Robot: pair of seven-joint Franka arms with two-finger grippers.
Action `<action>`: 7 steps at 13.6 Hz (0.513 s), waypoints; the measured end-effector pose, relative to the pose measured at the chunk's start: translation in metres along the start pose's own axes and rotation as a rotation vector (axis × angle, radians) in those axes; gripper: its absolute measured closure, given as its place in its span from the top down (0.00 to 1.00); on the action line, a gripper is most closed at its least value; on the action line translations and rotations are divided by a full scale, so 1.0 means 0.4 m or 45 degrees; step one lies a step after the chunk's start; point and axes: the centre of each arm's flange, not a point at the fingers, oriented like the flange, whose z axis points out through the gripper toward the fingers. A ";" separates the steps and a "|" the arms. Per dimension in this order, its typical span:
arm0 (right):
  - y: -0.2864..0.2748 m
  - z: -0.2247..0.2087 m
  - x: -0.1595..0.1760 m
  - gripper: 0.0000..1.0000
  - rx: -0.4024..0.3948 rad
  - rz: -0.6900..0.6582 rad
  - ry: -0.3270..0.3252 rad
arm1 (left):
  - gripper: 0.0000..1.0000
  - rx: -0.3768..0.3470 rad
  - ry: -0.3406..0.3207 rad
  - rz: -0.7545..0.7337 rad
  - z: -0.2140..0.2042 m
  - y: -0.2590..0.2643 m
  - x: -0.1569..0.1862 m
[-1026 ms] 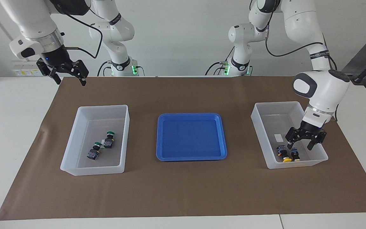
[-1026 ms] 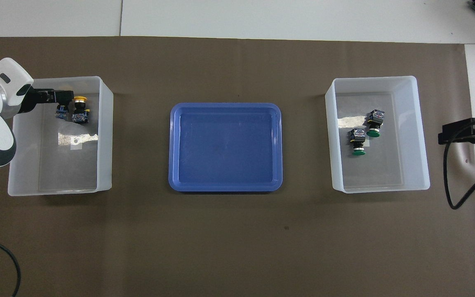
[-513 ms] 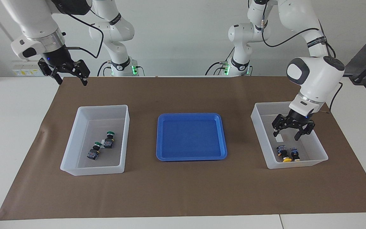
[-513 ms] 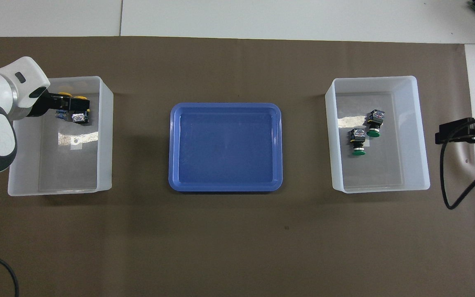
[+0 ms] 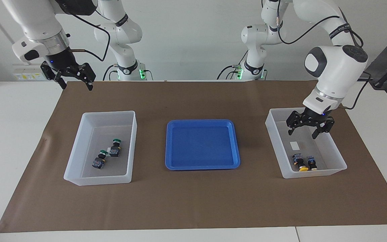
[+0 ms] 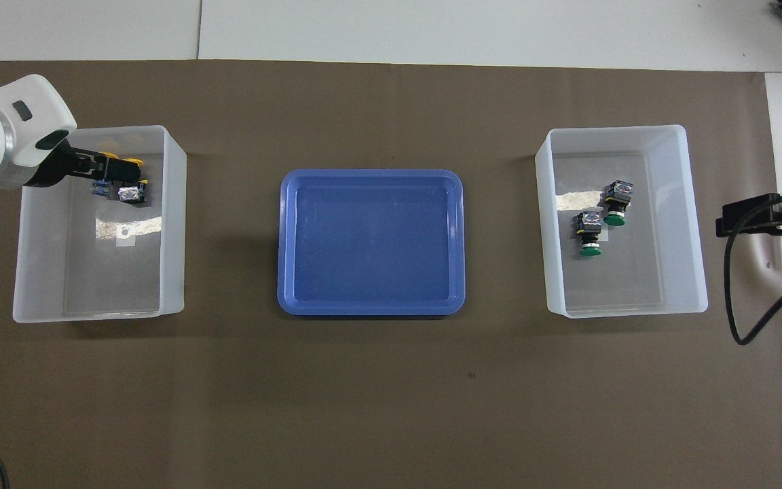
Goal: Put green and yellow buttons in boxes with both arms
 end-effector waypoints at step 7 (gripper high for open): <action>0.014 0.001 0.001 1.00 0.000 0.013 -0.001 | 1.00 0.088 -0.038 -0.030 -0.222 0.043 -0.041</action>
